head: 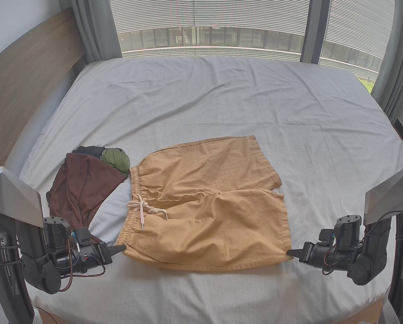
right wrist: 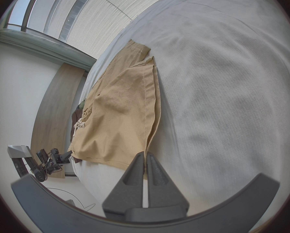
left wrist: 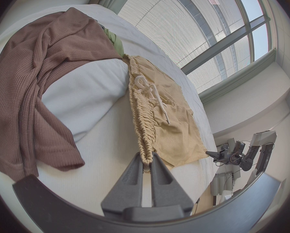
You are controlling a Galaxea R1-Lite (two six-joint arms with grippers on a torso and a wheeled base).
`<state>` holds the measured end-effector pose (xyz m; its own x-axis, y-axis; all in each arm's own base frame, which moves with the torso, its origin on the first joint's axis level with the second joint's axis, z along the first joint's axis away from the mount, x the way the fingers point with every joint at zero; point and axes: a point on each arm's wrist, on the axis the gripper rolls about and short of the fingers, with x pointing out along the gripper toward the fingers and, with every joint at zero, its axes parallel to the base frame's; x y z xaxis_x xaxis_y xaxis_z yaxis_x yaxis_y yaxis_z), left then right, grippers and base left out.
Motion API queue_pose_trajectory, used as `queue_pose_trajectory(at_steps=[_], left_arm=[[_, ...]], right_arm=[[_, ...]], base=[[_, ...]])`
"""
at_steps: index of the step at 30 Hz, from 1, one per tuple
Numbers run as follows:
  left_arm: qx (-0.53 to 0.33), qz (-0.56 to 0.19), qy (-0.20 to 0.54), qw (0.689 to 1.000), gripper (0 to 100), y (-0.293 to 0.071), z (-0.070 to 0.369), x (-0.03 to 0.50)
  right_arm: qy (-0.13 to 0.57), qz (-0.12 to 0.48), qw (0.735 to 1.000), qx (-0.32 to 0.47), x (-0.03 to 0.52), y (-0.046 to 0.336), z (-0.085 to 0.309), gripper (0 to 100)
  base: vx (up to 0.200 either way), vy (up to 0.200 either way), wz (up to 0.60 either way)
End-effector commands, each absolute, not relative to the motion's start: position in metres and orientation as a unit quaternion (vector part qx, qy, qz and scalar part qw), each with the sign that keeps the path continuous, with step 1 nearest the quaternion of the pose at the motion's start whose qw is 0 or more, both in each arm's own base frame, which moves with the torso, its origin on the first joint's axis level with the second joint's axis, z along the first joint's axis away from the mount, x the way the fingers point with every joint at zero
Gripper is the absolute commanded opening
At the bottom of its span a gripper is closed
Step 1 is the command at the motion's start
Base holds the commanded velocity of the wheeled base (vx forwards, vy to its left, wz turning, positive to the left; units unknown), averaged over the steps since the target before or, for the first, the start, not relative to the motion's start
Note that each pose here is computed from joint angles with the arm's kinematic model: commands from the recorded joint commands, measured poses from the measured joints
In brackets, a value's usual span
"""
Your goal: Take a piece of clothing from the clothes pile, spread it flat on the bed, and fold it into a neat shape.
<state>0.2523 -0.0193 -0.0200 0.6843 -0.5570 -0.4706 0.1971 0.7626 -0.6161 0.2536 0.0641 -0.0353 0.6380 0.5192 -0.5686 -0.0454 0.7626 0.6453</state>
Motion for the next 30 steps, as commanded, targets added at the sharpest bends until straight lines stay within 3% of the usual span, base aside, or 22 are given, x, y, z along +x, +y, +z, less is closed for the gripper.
queue_pose_trajectory(at_steps=[1,19,30], left_arm=[[-0.264,-0.219,0.34,0.876,0,-0.019,-0.013,0.239],[-0.226,-0.208,0.384,0.871,0,-0.008,-0.024,0.212],[-0.221,-0.239,0.343,0.881,0,-0.01,-0.013,0.223]], right_arm=[[0.404,0.159,0.855,0.285,0.239,0.056,-0.034,0],[0.426,0.167,0.853,0.25,0.215,0.052,-0.031,0],[0.387,0.186,0.867,0.254,0.221,0.055,-0.018,0]], base=[[0.0,0.0,0.0],[0.0,0.0,0.0],[0.0,0.0,0.0]])
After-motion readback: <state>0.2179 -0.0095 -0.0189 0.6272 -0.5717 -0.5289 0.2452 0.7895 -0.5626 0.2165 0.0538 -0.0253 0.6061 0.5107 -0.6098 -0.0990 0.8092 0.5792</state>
